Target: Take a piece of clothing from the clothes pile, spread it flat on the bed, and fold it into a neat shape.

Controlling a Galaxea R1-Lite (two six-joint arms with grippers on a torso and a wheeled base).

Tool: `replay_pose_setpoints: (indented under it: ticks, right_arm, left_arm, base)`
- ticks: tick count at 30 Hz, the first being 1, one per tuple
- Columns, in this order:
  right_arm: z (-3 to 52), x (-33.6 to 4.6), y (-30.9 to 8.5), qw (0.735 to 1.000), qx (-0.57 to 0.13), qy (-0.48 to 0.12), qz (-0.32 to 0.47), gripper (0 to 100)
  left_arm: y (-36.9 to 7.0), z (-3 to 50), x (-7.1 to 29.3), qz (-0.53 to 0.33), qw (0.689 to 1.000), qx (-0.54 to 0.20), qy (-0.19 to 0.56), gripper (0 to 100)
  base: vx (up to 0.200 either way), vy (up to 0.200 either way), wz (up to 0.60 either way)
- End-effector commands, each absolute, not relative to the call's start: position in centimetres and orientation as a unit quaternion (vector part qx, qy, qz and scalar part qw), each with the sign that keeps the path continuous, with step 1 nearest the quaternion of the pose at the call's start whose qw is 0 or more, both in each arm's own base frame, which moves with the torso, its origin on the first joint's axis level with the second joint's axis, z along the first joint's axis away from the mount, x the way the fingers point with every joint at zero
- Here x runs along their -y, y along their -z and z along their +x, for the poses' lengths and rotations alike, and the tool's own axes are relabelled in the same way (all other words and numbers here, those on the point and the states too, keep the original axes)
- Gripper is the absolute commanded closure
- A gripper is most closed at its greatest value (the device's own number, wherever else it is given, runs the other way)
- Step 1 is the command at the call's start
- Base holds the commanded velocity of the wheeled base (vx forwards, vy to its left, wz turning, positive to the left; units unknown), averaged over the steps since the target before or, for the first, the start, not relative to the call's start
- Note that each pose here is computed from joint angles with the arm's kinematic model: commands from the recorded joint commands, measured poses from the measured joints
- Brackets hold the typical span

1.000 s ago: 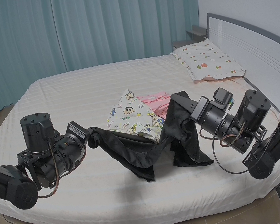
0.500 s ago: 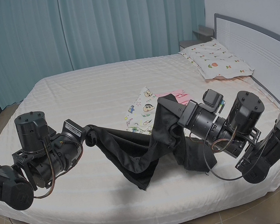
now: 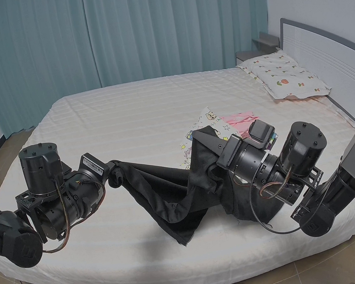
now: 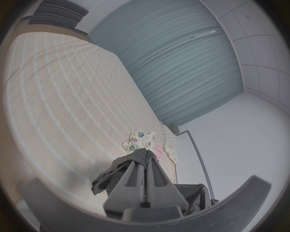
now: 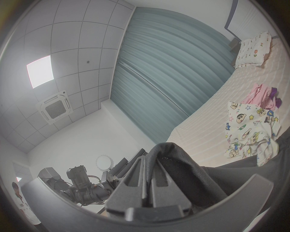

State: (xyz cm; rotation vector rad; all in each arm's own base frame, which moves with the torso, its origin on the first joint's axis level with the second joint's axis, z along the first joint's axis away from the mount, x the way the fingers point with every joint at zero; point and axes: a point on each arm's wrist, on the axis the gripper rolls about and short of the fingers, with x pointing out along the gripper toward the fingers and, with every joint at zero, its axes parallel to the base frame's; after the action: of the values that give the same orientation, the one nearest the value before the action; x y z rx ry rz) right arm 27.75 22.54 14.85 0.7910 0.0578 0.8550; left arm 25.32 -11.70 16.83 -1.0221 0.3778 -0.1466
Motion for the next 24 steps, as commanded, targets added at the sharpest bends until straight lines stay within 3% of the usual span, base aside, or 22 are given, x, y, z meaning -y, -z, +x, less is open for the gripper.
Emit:
replay_pose_setpoints:
  ticks: [1,24]
  right_arm:
    - [27.72,-22.54,-14.85,0.835,-0.027,-0.404,0.373,100]
    - [27.56,-22.97,-14.09,0.835,-0.04,-0.405,0.371,100]
  left_arm:
    - [-16.8,25.41,11.64,-0.485,0.853,-0.179,0.068,100]
    - [-16.11,25.31,11.7,-0.483,0.849,-0.201,0.079,100]
  base:
    - [0.0,0.2,0.0]
    - [0.0,0.2,0.0]
